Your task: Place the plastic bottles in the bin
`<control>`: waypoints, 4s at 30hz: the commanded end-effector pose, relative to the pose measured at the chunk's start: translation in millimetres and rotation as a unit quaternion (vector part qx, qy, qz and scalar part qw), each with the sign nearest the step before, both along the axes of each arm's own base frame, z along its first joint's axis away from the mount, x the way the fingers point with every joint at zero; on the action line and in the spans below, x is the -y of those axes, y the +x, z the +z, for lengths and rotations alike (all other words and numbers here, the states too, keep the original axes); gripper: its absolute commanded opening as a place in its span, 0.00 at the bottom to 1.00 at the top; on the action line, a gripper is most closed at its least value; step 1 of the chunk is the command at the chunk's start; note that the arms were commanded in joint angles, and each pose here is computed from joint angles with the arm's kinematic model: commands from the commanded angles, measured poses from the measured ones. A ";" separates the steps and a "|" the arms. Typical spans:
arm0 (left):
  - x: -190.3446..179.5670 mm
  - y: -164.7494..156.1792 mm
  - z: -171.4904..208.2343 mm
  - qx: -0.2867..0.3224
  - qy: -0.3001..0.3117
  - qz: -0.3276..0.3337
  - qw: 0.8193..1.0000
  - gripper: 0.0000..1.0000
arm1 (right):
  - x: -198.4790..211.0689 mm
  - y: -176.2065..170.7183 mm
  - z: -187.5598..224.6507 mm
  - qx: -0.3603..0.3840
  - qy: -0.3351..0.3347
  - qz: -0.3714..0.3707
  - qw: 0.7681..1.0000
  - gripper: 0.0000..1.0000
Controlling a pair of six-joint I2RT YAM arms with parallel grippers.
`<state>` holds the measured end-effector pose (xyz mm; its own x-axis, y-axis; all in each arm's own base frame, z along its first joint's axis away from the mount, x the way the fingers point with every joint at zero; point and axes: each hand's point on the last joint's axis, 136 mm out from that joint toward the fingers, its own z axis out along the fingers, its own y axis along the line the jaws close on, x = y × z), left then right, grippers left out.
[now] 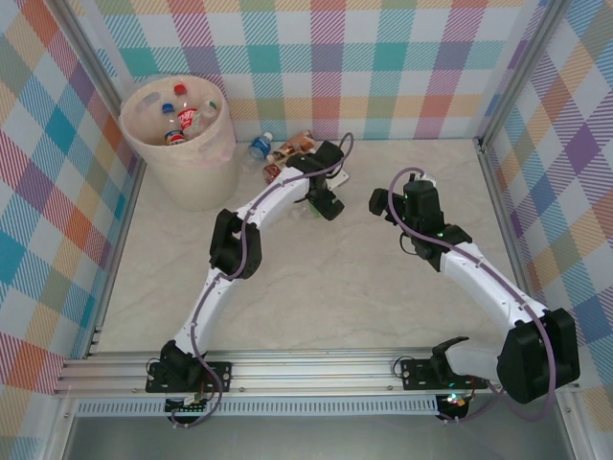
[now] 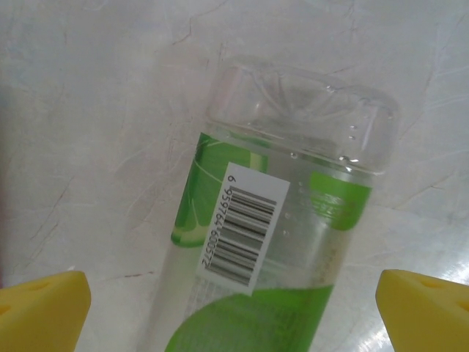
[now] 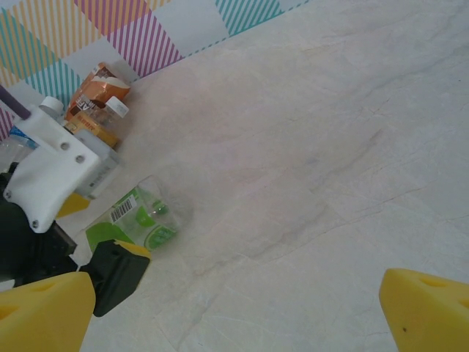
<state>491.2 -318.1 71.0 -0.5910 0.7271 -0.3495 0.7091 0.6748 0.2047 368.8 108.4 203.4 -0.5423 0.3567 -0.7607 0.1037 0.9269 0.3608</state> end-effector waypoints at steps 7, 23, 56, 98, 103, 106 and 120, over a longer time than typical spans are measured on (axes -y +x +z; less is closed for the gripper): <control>18.3 0.2 -19.7 -0.018 -0.021 -0.014 1.000 0.74 | 4.5 -0.5 2.5 0.003 -0.006 -0.004 1.000 1.00; 1.9 12.9 125.0 0.087 -0.166 0.055 0.981 0.57 | -33.3 -3.5 26.4 0.061 0.040 0.105 0.992 1.00; -372.8 83.6 389.1 0.528 -0.172 0.456 0.696 0.57 | -56.5 0.5 28.1 0.052 0.075 0.150 0.984 1.00; -388.0 60.8 361.0 0.401 -0.262 0.526 0.702 1.00 | -56.6 7.9 41.5 0.076 0.082 0.142 0.984 1.00; -349.8 58.9 369.9 0.393 -0.292 0.490 0.721 1.00 | -53.7 4.0 40.7 0.076 0.080 0.140 0.984 1.00; -319.2 56.9 376.5 0.389 -0.316 0.459 0.734 1.00 | -52.2 2.5 43.0 0.081 0.078 0.138 0.984 1.00; -190.7 46.5 385.8 0.342 -0.398 0.337 0.782 1.00 | -48.7 -2.6 45.6 0.087 0.078 0.136 0.984 1.00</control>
